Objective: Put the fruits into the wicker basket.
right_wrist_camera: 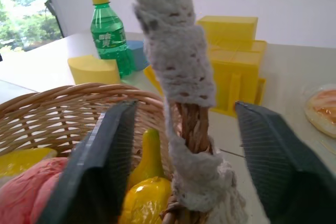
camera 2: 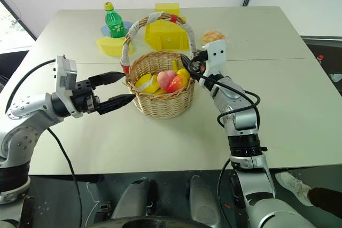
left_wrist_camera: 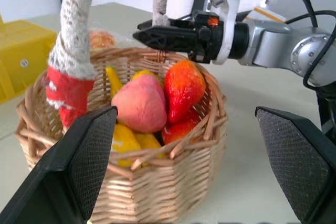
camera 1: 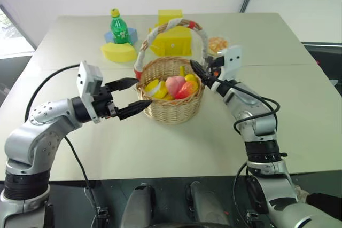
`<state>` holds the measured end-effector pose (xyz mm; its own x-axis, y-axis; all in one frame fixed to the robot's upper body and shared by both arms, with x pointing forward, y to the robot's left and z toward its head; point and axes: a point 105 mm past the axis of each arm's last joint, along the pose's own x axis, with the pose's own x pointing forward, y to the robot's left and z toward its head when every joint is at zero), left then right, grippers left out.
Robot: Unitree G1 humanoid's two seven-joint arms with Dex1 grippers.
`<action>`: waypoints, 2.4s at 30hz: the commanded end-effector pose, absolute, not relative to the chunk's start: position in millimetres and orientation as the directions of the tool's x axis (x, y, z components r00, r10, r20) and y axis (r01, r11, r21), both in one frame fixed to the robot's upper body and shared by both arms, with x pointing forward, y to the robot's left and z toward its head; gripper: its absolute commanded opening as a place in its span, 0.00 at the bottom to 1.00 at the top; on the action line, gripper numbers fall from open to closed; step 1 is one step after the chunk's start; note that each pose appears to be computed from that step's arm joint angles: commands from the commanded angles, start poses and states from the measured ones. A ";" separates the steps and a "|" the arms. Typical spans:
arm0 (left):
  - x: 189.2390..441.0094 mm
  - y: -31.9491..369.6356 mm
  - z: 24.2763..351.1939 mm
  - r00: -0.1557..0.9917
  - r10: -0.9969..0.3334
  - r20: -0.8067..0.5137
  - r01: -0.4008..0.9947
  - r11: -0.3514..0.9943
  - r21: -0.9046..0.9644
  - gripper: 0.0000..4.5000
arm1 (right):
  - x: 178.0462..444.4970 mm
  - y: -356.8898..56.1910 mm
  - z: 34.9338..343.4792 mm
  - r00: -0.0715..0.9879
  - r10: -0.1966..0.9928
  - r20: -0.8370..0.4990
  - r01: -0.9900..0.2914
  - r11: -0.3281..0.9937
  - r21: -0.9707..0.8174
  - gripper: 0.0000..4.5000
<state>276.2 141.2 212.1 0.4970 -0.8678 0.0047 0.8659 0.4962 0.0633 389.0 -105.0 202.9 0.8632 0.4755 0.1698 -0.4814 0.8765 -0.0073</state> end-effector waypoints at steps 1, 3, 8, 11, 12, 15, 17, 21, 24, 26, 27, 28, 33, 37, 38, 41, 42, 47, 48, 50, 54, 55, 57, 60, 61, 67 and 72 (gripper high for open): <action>270.1 140.6 223.2 0.492 -0.870 0.034 0.864 0.493 0.104 1.00 | 382.6 -107.6 218.4 0.840 0.484 0.244 -0.496 0.868 -0.014 0.12; 269.4 140.1 222.1 0.493 -0.869 0.035 0.864 0.494 0.102 1.00 | 380.7 -107.2 222.7 0.832 0.487 0.266 -0.504 0.864 -0.007 0.01; 270.4 138.2 222.4 0.496 -0.867 0.043 0.862 0.497 0.102 1.00 | 382.6 -125.8 237.4 0.851 0.425 0.307 -0.438 0.898 -0.029 0.01; 271.5 138.1 223.2 0.501 -0.864 0.049 0.858 0.503 0.103 1.00 | 383.8 -155.4 247.7 0.881 0.339 0.330 -0.344 0.938 -0.043 0.01; 271.6 138.1 223.1 0.502 -0.864 0.050 0.857 0.504 0.103 1.00 | 384.3 -168.6 249.9 0.894 0.300 0.333 -0.302 0.952 -0.047 0.01; 271.9 138.2 221.5 0.503 -0.863 0.049 0.857 0.505 0.101 1.00 | 383.7 -211.3 254.0 0.925 0.181 0.335 -0.171 0.984 -0.059 0.01; 273.0 137.6 221.2 0.502 -0.864 0.050 0.858 0.504 0.098 1.00 | 383.9 -235.6 252.7 0.939 0.115 0.323 -0.102 0.993 -0.059 0.01; 275.7 135.7 220.6 0.495 -0.868 0.050 0.862 0.497 0.094 1.00 | 386.7 -273.4 248.7 0.951 0.012 0.310 0.004 0.999 -0.049 0.01; 277.9 135.0 221.9 0.490 -0.870 0.051 0.865 0.493 0.095 1.00 | 389.9 -297.1 245.2 0.949 -0.065 0.307 0.074 0.997 -0.019 0.01; 278.8 134.9 222.5 0.489 -0.871 0.051 0.865 0.492 0.096 1.00 | 392.1 -302.4 238.8 0.953 -0.086 0.292 0.094 0.995 -0.013 0.01; 279.3 134.5 222.6 0.488 -0.871 0.051 0.866 0.491 0.096 1.00 | 393.3 -303.9 235.1 0.955 -0.092 0.283 0.101 0.995 -0.016 0.01; 279.5 134.3 222.6 0.488 -0.872 0.050 0.866 0.490 0.097 1.00 | 394.1 -304.2 230.8 0.958 -0.091 0.272 0.098 0.995 -0.014 0.01; 280.7 135.4 223.5 0.492 -0.869 0.051 0.863 0.495 0.099 1.00 | 391.4 -300.4 225.4 0.958 -0.079 0.275 0.091 0.995 -0.030 0.46; 282.8 136.7 224.2 0.503 -0.862 0.057 0.857 0.506 0.094 1.00 | 380.6 -301.4 235.2 0.942 -0.091 0.323 0.125 0.988 -0.088 0.67; 283.6 137.7 224.1 0.508 -0.859 0.060 0.855 0.512 0.088 1.00 | 375.6 -303.0 239.4 0.935 -0.095 0.341 0.136 0.986 -0.098 0.67; 287.0 142.4 222.7 0.534 -0.843 0.061 0.840 0.537 0.076 1.00 | 357.2 -308.2 253.8 0.915 -0.096 0.392 0.162 0.977 -0.137 0.67; 288.3 144.5 222.1 0.543 -0.837 0.062 0.834 0.547 0.070 1.00 | 350.6 -308.5 258.4 0.909 -0.087 0.407 0.160 0.976 -0.148 0.67; 299.4 164.1 218.4 0.618 -0.782 0.076 0.782 0.622 0.036 1.00 | 320.6 -294.6 270.1 0.907 0.052 0.417 0.055 0.969 -0.240 0.67; 300.8 167.5 216.9 0.631 -0.772 0.075 0.772 0.635 0.033 1.00 | 317.2 -290.3 269.3 0.909 0.084 0.407 0.028 0.965 -0.262 0.67; 303.0 176.0 211.9 0.663 -0.746 0.061 0.745 0.666 0.035 1.00 | 309.3 -280.9 265.3 0.912 0.167 0.374 -0.052 0.953 -0.298 0.67; 302.5 191.6 204.3 0.700 -0.713 0.035 0.712 0.701 0.043 1.00 | 295.2 -263.0 253.2 0.901 0.317 0.296 -0.216 0.919 -0.330 0.67; 302.8 199.0 201.3 0.722 -0.692 0.024 0.691 0.722 0.043 1.00 | 290.6 -248.1 245.6 0.881 0.404 0.245 -0.308 0.885 -0.350 0.67; 302.7 210.7 194.0 0.756 -0.654 -0.005 0.653 0.755 0.060 1.00 | 283.0 -218.3 229.1 0.822 0.550 0.144 -0.475 0.803 -0.359 0.67; 303.2 219.5 182.6 0.787 -0.615 -0.049 0.617 0.784 0.065 1.00 | 277.6 -187.6 208.6 0.745 0.666 0.031 -0.616 0.706 -0.349 0.67; 302.9 220.9 179.3 0.792 -0.607 -0.058 0.610 0.790 0.065 1.00 | 277.6 -181.1 202.1 0.727 0.687 0.008 -0.645 0.687 -0.335 0.67; 297.4 223.2 162.2 0.809 -0.579 -0.098 0.586 0.807 0.073 1.00 | 288.1 -164.6 185.0 0.688 0.726 -0.009 -0.696 0.656 -0.293 0.67; 295.8 224.7 160.1 0.820 -0.565 -0.088 0.571 0.819 0.062 1.00 | 292.5 -160.2 180.5 0.674 0.739 -0.012 -0.711 0.644 -0.283 0.67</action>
<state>297.5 224.3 147.9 0.8126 -0.5679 -0.1314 0.5753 0.8176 0.0240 292.7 -163.4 171.9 0.6841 0.7281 -0.0429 -0.7126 0.6547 -0.2522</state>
